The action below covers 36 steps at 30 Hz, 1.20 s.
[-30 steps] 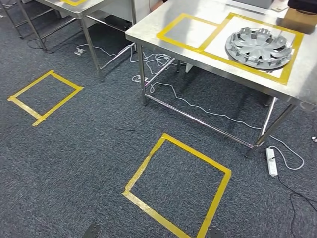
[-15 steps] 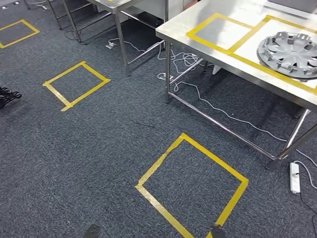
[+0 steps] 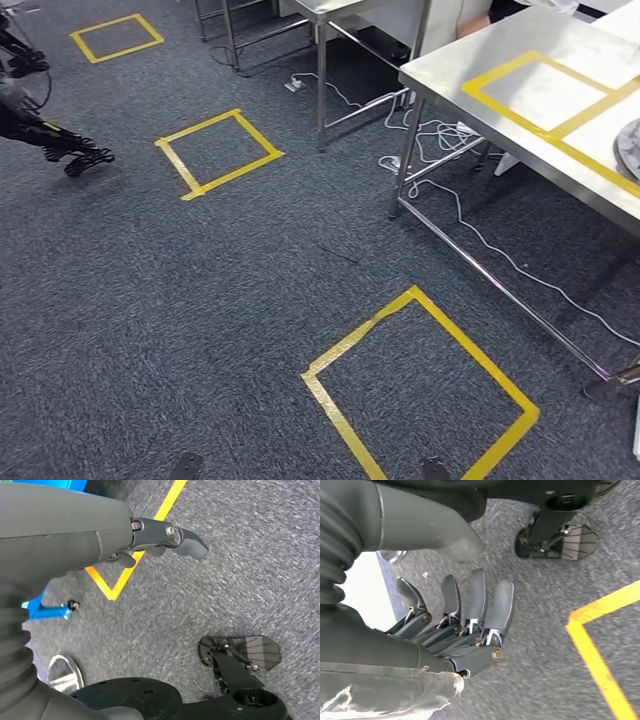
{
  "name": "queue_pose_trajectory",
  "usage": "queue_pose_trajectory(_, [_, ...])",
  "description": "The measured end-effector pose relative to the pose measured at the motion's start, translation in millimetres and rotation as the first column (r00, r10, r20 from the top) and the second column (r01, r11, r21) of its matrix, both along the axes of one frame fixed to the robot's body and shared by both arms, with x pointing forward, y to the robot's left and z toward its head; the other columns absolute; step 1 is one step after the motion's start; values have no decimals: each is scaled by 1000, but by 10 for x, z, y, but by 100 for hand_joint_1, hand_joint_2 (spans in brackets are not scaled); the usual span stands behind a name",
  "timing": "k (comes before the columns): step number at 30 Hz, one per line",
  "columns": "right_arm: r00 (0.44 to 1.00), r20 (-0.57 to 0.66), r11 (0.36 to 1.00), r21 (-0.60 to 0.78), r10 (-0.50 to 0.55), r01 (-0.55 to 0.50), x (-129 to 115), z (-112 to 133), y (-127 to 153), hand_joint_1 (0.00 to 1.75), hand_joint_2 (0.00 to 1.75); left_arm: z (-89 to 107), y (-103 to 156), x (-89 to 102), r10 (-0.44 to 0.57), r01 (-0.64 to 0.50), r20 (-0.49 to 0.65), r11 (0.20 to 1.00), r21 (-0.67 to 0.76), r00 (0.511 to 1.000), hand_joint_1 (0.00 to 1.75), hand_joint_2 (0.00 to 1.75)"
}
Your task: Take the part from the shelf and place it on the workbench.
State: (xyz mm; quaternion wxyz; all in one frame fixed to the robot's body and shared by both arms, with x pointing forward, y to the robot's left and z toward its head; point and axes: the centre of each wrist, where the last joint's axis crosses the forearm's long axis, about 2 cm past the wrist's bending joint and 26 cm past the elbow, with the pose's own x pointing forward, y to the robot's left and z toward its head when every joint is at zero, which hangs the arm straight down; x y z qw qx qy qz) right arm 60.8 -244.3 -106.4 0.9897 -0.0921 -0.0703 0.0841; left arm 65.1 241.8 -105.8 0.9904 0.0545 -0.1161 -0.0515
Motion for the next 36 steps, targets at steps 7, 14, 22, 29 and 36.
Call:
queue_pose_trajectory(7, [1000, -2, 1000, -1, -3, 3, 3, 0, -4, 131, 131, -6, 8, -32, -3, 3, 12, 1000, 0, 1000, 0, 175])
queue_pose_trajectory(14, [1000, -8, 1000, -2, -1, 1, -26, -4, -4, 0, 0, 0, 28, 1, 12, -12, 2, 999, 49, 1000, 0, 44])
queue_pose_trajectory(22, [1000, 0, 1000, -5, 8, -8, -3, -1, -4, 0, 0, 6, 15, 30, 14, -13, -8, 999, 52, 1000, 0, 0])
queue_pose_trajectory(29, [1000, -2, 1000, -4, 13, -13, -11, -2, -4, 0, 0, 5, 5, 20, 14, -14, -17, 999, 50, 1000, 0, 0])
queue_pose_trajectory(36, [1000, -2, 1000, -5, 12, -12, 1, 0, -5, 0, 0, 3, -3, 6, 14, -13, -21, 999, 48, 1000, 0, 0])
